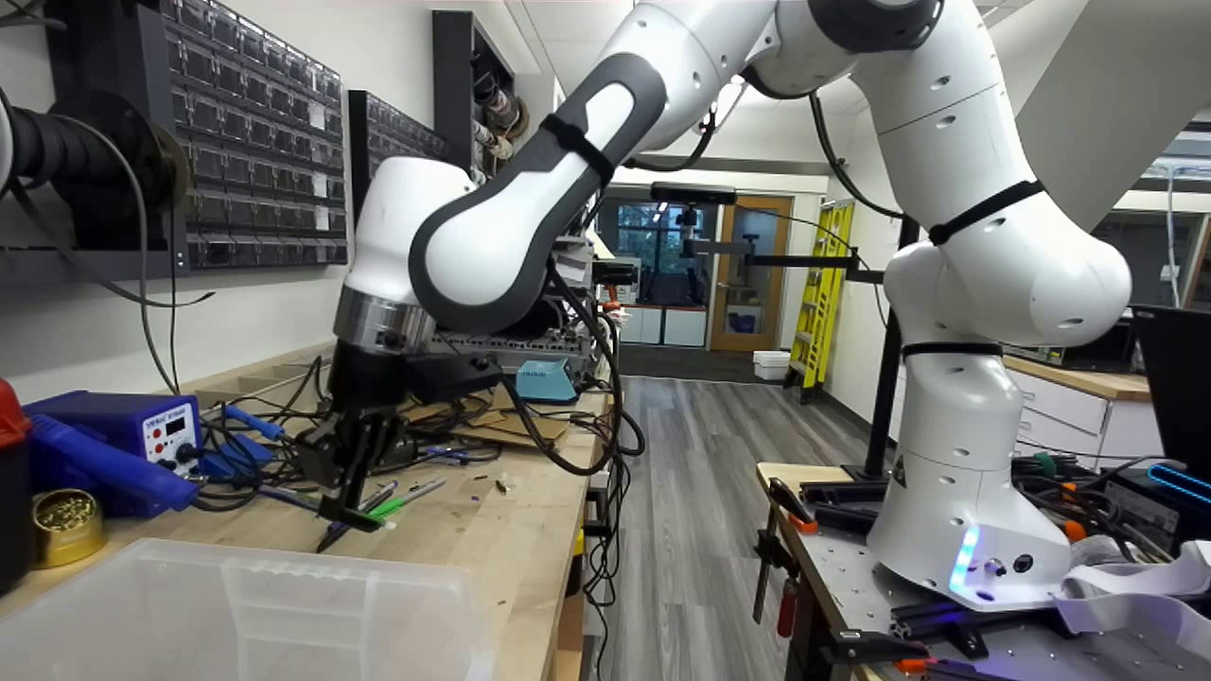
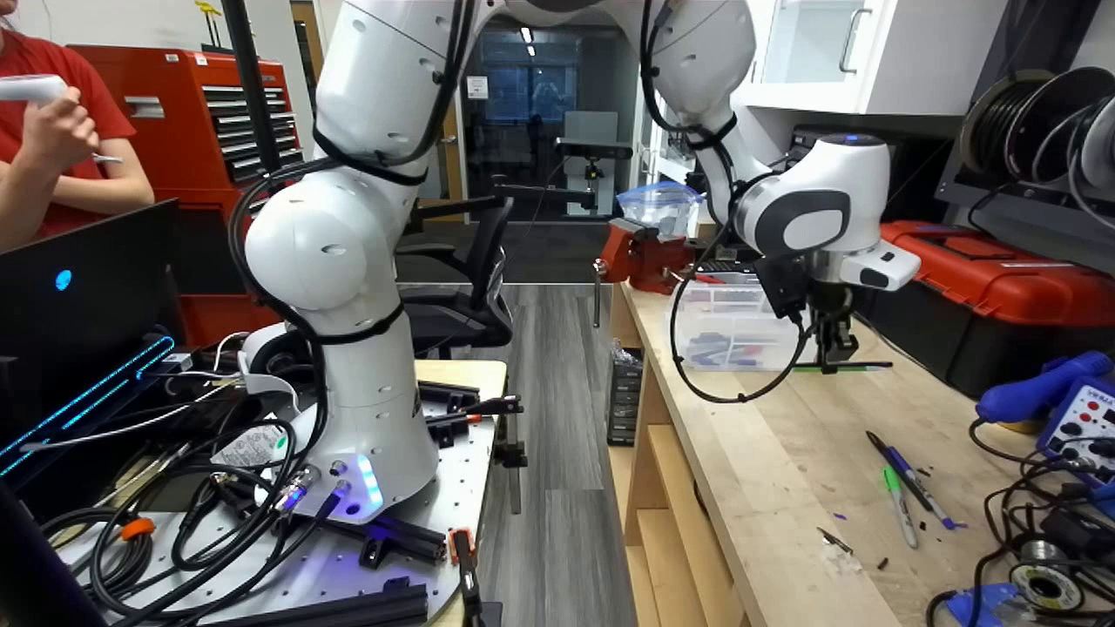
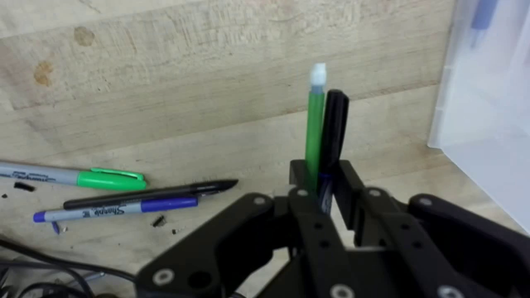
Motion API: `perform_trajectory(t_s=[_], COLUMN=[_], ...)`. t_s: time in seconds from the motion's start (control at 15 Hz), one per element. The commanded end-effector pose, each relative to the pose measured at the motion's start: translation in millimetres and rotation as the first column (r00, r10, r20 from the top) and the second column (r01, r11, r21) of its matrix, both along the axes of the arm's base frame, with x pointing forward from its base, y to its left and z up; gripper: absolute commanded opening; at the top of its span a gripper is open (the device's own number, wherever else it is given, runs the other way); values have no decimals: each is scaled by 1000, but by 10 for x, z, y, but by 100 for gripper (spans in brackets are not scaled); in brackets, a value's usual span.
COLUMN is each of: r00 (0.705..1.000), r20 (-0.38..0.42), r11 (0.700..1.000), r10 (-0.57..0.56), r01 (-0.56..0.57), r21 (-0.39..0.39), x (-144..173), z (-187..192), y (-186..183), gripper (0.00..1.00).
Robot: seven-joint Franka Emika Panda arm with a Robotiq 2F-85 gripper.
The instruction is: Put two of the pens on the workbench in the storage box
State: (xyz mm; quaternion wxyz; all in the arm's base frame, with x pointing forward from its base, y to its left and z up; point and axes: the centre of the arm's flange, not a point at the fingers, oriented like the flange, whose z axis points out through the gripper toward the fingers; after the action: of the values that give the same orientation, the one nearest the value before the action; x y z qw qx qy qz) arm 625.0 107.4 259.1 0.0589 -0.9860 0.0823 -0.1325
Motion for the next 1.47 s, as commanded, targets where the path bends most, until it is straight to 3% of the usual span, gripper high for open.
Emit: perform_trajectory(t_s=[0.0,0.27,0.53,1.07,1.4], r00=[998,995,994,977,963], r20=[53,86,50,-31,-71], r11=[999,997,992,966,956], r10=[26,46,93,210,262], r01=[-27,-51,-97,-203,-248], r21=[25,56,85,160,157], x=[-347,-430,-520,-627,-639], z=[632,1177,1404,1106,722], y=[9,209,627,1392,1679], gripper=[5,5,5,5,5])
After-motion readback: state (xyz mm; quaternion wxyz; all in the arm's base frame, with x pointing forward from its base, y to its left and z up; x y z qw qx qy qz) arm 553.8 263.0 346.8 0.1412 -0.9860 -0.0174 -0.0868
